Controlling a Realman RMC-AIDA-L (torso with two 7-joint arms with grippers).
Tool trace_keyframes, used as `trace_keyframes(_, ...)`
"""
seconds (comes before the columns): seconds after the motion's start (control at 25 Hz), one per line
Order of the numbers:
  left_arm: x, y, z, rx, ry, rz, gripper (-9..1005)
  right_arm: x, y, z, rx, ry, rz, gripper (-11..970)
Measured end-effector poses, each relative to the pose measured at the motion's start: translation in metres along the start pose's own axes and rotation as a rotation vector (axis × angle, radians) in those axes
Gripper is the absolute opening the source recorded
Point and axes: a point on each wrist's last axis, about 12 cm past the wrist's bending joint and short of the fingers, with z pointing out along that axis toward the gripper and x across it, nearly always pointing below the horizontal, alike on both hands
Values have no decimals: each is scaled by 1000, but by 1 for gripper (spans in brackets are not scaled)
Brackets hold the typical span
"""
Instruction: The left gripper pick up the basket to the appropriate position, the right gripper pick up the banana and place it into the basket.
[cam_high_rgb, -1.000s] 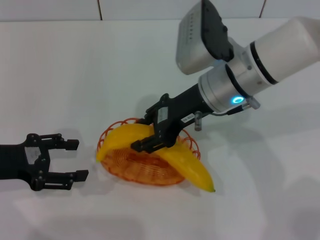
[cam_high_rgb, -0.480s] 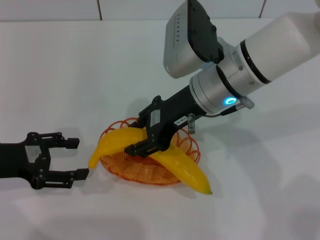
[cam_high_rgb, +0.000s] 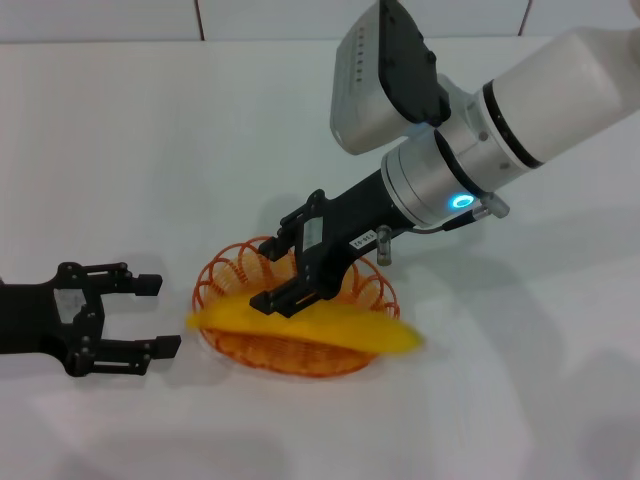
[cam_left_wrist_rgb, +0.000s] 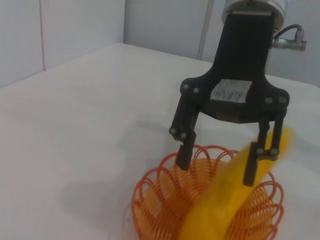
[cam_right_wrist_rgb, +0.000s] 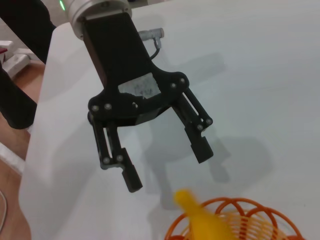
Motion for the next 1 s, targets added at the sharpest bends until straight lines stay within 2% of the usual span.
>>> trace_keyframes(0.16,1,-1,-1,-3,1,-4,824,-1,-2,-5,2,-13,2,678)
trace_keyframes(0.28,3,-1,-1,-9,2,-8,824,1,-1,-18,-18,-11,-10,683)
trace_keyframes(0.4,4,-1,-1,-16,5,-5,824,18,0,-52,-49,-55,-18,717)
trace_keyframes(0.48,3,0,-1,-17,7,0,824,38,2,-79,-52,-118,-14,740)
trace_keyframes(0.56,2,1,-1,-17,6,4,825,69,8,-109,-41,-196,-18,733)
trace_keyframes(0.68,3,0,-1,-21,4,2,825,115,16,-139,47,-292,-25,730)
trace_keyframes(0.8,5,0,-2,-34,6,-2,825,155,26,-153,141,-320,-45,730)
trace_keyframes(0.92,10,-1,-3,-47,10,-9,823,188,37,-149,194,-305,-121,730)
trace_keyframes(1.0,11,-2,-3,-48,11,-11,823,203,41,-145,221,-308,-133,730)
